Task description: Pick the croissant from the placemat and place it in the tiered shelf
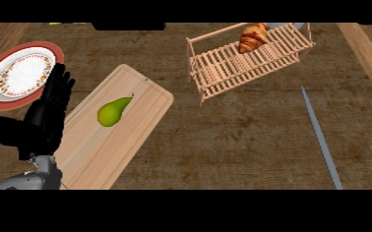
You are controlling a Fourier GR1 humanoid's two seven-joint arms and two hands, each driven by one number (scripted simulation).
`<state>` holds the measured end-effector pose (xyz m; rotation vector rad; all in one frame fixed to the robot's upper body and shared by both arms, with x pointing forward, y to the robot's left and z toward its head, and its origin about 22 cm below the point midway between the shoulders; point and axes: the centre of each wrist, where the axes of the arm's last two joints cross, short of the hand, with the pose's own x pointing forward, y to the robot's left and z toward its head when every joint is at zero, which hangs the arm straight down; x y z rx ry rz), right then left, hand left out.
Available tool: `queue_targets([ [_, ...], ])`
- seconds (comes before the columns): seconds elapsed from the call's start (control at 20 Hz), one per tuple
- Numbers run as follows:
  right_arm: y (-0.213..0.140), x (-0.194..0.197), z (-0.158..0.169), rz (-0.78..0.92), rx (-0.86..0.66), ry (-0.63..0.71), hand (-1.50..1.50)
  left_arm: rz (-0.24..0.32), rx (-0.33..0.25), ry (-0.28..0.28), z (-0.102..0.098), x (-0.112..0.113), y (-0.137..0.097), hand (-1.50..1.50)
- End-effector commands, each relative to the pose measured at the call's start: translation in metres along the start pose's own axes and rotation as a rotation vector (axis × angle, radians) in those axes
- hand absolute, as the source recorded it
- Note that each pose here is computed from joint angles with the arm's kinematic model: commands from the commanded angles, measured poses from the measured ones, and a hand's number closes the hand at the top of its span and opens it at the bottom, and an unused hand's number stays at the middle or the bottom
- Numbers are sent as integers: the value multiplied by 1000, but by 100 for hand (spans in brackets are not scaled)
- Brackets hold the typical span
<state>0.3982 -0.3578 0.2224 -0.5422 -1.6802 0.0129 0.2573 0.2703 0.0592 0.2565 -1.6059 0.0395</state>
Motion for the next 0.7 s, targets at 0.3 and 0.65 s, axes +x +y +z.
queue_targets([
  [0.3,-132,-37,23,-37,21,31,-150,1,5,-2,2,-5,-13,0],
  [0.65,-174,-46,25,-56,44,-13,-150,7,-1,7,-9,-13,0,0],
])
